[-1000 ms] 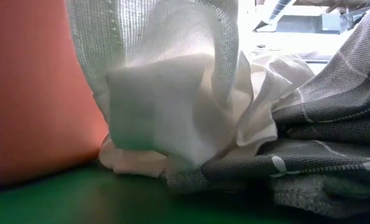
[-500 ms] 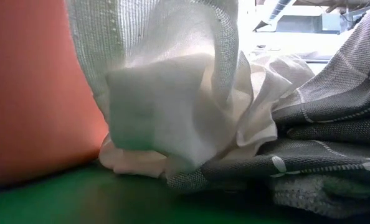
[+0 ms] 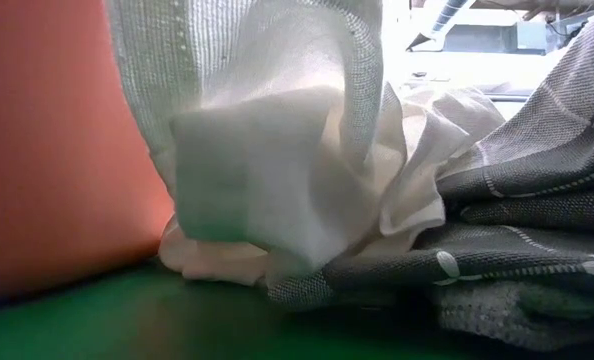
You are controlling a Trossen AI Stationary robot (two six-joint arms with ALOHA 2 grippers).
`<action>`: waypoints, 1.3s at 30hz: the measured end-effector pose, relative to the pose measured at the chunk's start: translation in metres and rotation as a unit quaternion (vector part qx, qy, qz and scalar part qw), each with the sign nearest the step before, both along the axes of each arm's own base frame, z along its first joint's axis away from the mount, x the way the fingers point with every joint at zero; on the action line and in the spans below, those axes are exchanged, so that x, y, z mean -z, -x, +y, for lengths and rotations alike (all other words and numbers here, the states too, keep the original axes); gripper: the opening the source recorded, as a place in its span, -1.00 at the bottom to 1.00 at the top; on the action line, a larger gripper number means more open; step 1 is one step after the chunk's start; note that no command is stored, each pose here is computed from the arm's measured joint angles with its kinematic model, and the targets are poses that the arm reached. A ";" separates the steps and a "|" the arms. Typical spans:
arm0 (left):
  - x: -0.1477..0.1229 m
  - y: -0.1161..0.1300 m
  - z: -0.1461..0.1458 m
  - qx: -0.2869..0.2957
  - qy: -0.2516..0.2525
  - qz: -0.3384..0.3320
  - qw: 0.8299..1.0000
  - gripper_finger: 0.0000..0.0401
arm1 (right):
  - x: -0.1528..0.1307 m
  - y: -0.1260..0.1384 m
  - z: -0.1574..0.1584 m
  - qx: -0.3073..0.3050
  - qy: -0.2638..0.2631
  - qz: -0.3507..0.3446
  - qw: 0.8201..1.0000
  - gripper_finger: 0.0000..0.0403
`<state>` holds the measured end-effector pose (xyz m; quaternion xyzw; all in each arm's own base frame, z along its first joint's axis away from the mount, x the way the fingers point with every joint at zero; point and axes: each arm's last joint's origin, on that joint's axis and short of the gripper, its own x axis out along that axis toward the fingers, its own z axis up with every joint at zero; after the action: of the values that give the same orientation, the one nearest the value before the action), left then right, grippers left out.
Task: Sort microfiber towel by color & place in baskets
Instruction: Put the black microfiber towel into the green bin
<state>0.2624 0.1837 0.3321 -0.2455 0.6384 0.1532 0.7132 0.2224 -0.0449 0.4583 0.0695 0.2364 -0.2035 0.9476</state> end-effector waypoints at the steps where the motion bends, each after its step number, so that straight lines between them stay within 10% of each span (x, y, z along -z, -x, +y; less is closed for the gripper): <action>1: 0.009 0.004 0.003 -0.003 0.010 0.013 1.000 -1.00 | 0.000 0.000 0.000 0.000 0.000 0.000 1.000 0.44; 5: 0.040 0.015 0.017 -0.015 0.009 0.052 0.998 -1.00 | 0.000 0.000 0.000 0.000 0.000 -0.001 1.000 0.44; 13: 0.051 0.027 0.040 -0.060 -0.176 0.166 0.968 -1.00 | 0.000 0.000 0.000 0.003 -0.006 -0.003 1.000 0.44; 22: 0.052 0.014 0.047 0.043 -0.250 0.152 0.955 -1.00 | 0.000 0.000 0.000 0.007 -0.012 -0.006 1.000 0.44; 29: 0.083 0.006 0.031 0.244 -0.157 0.080 0.954 -1.00 | 0.000 0.000 0.000 0.007 -0.012 -0.006 1.000 0.44; 39: 0.119 0.007 0.001 0.456 -0.091 0.102 0.879 -1.00 | 0.000 0.000 0.000 0.009 -0.015 -0.007 1.000 0.44</action>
<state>0.2558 0.1844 0.2127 0.1556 0.7322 -0.1074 0.6543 0.2224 -0.0449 0.4584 0.0869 0.2324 -0.2078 0.9462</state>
